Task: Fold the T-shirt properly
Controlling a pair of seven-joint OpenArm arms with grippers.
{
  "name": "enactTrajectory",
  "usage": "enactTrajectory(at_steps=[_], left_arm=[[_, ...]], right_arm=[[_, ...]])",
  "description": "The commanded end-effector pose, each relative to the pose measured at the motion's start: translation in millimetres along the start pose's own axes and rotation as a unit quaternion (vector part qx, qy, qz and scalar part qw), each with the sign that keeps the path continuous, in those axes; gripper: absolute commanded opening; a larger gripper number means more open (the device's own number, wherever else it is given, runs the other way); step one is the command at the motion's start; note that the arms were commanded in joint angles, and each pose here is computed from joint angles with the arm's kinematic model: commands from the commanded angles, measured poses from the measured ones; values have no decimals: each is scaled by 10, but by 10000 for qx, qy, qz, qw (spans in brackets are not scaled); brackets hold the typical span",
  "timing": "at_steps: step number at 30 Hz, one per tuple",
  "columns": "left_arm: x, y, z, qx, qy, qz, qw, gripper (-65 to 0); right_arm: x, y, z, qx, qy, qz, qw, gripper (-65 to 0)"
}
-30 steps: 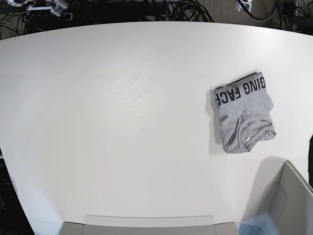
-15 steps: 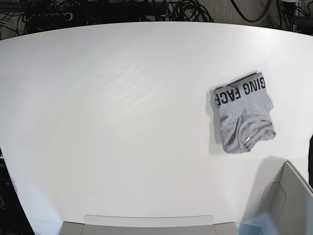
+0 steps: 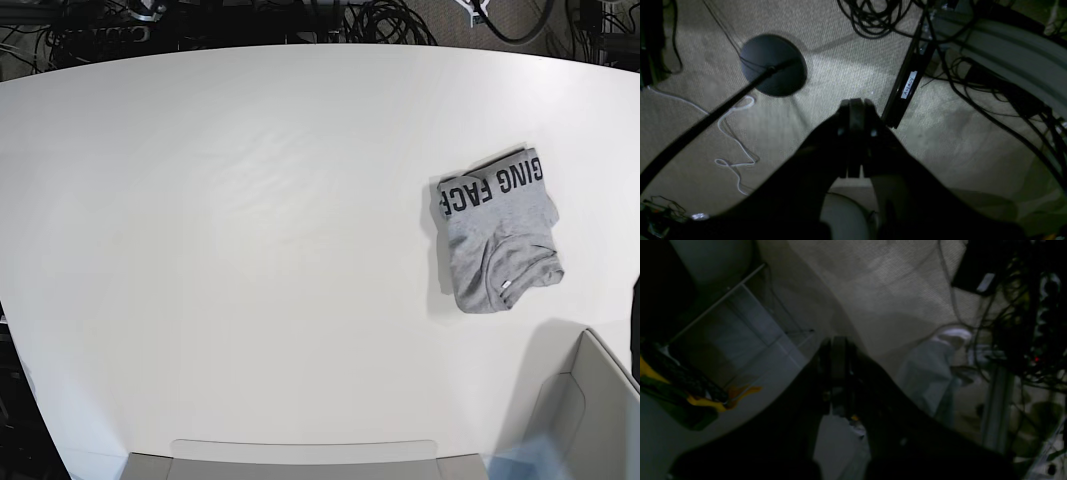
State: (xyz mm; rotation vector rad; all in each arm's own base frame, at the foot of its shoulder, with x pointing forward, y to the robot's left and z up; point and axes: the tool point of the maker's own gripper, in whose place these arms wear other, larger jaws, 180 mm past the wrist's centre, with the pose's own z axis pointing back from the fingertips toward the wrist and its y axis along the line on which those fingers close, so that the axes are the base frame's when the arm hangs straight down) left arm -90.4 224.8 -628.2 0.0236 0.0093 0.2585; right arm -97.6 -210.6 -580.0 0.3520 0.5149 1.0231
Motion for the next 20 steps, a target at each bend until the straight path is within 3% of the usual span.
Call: enactTrajectory(at_steps=[1, 8, 14, 20], left_arm=[[-6, 26, -6, 30, -69, 23, 10000, -650], [42, -72, -109, -12, -274, 220, 9994, -650], [173, -118, -128, -48, -369, 238, 9990, -650], [177, -205, -139, -113, -396, 264, 9988, -650]], right_arm=[[-68, -44, 31, -5, 109, 98, 9999, -650], [21, -266, 124, -186, 267, 454, 9984, -650], [115, -169, -18, 84, -243, 519, 9983, -650], [110, -74, -174, 401, -822, 22, 9958, -650]])
